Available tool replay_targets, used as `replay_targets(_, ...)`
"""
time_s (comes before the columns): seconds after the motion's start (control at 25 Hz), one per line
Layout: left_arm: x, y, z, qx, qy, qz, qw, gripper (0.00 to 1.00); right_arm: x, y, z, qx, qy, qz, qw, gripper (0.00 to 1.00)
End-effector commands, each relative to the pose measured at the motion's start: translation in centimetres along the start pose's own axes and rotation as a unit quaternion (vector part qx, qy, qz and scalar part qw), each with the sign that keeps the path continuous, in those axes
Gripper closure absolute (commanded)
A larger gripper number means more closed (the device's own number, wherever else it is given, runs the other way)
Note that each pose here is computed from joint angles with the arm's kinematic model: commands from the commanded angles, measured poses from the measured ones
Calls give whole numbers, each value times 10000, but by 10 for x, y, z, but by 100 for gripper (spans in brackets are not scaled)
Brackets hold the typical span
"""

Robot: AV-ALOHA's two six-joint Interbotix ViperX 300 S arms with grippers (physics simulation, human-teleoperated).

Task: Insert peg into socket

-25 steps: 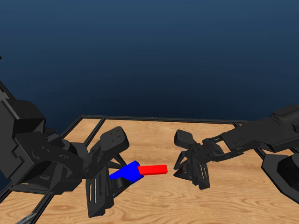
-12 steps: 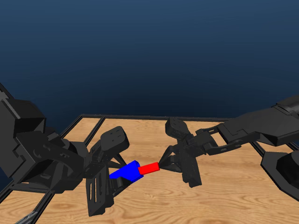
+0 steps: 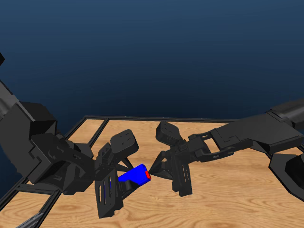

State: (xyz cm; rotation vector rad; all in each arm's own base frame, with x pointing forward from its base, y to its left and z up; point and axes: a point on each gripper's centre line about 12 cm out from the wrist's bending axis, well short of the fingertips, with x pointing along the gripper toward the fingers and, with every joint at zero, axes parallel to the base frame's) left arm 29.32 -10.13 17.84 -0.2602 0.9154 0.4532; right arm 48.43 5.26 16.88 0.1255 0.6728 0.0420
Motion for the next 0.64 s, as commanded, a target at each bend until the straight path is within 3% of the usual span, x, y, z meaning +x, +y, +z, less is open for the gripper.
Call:
replay_targets(0.04,-8,-8,12,-53,-119,-214,9997,100,4,8,20,18,-385,115,9992,100)
replay_targets(0.08,-3,-5,6,15,-36,-85,10000,100,6,9,22,39,-429,136,9990,100)
replay_targets(0.24,-8,-6,11,-90,-120,-228,9996,100,10,8,19,50,-390,127,9991,100)
replay_targets(0.28,-3,-3,4,-4,-40,-105,9999,100,9,7,17,39,-332,106,9994,100)
replay_targets(0.32,-5,-5,6,-57,-93,-223,9997,100,8,5,16,76,-346,103,9993,100)
replay_targets(0.4,-5,-4,3,-31,-29,-137,9999,100,6,-1,6,92,-168,28,9998,100)
replay_targets(0.44,-10,-7,6,-57,-92,-292,9995,100,6,-3,3,116,-145,16,9998,100)
replay_targets(0.56,-1,-4,-3,-30,90,-157,9998,100,-4,-15,-19,482,-36,-65,9988,100)
replay_targets(0.6,-5,-2,6,-260,58,-234,9994,100,-4,-17,-26,607,-47,-72,9981,100)
replay_targets(0.64,-8,-8,3,-152,51,-333,9993,100,-8,-19,-32,845,-127,-57,9963,10)
